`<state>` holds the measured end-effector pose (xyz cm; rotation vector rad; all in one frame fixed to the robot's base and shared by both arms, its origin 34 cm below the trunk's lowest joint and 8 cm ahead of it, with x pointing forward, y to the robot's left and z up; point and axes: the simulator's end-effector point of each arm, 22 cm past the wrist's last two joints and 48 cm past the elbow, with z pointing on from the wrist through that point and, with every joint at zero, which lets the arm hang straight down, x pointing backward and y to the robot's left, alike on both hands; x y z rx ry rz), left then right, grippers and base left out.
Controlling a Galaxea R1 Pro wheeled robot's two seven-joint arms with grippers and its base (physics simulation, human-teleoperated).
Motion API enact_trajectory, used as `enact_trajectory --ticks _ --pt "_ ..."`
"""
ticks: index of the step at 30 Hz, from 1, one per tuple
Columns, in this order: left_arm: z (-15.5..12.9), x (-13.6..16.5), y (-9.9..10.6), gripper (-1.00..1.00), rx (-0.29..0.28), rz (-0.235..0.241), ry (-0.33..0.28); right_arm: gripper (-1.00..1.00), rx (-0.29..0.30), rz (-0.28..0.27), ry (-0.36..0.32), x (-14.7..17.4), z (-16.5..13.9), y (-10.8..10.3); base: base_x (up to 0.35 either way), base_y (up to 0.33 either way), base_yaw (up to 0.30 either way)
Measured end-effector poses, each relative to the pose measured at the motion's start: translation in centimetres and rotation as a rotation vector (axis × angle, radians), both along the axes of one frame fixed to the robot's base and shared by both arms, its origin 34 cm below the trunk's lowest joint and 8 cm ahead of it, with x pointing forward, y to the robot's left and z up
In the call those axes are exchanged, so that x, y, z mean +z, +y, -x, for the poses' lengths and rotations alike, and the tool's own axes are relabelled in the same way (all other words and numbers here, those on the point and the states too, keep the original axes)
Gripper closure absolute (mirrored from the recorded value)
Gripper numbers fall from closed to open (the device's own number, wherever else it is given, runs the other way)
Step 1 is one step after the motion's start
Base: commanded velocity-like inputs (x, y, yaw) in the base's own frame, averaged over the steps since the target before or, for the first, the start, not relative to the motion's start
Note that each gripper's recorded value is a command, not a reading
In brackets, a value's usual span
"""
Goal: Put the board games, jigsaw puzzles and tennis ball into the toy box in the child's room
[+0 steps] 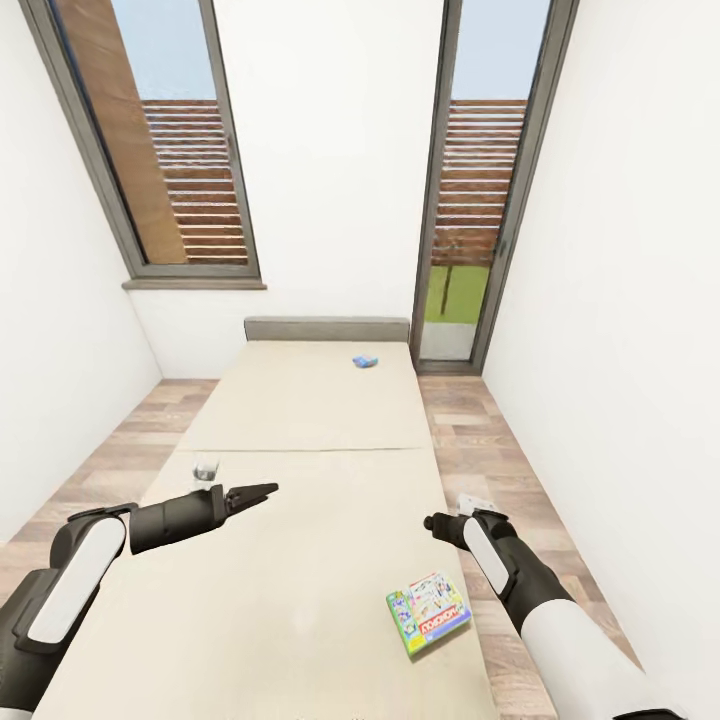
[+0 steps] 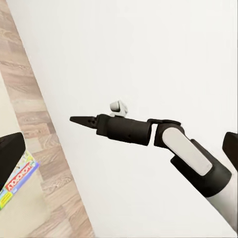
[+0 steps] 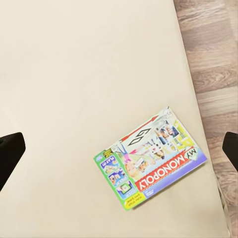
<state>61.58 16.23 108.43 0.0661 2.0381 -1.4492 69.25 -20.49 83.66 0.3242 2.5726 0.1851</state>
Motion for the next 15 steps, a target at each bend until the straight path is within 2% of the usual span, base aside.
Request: enact_trajectory --ticks 5,15 --pt "1.1 1.7 -0.3 -1.00 -0.063 0.079 -0.029 -1.00 0.000 0.000 0.008 -0.5 0.1 0.0 0.000 0.000 0.000" --pt "1.5 1.7 0.7 -1.00 -0.089 0.095 -0.032 -1.00 0.001 0.000 0.025 -1.4 0.4 0.0 0.000 0.000 0.000"
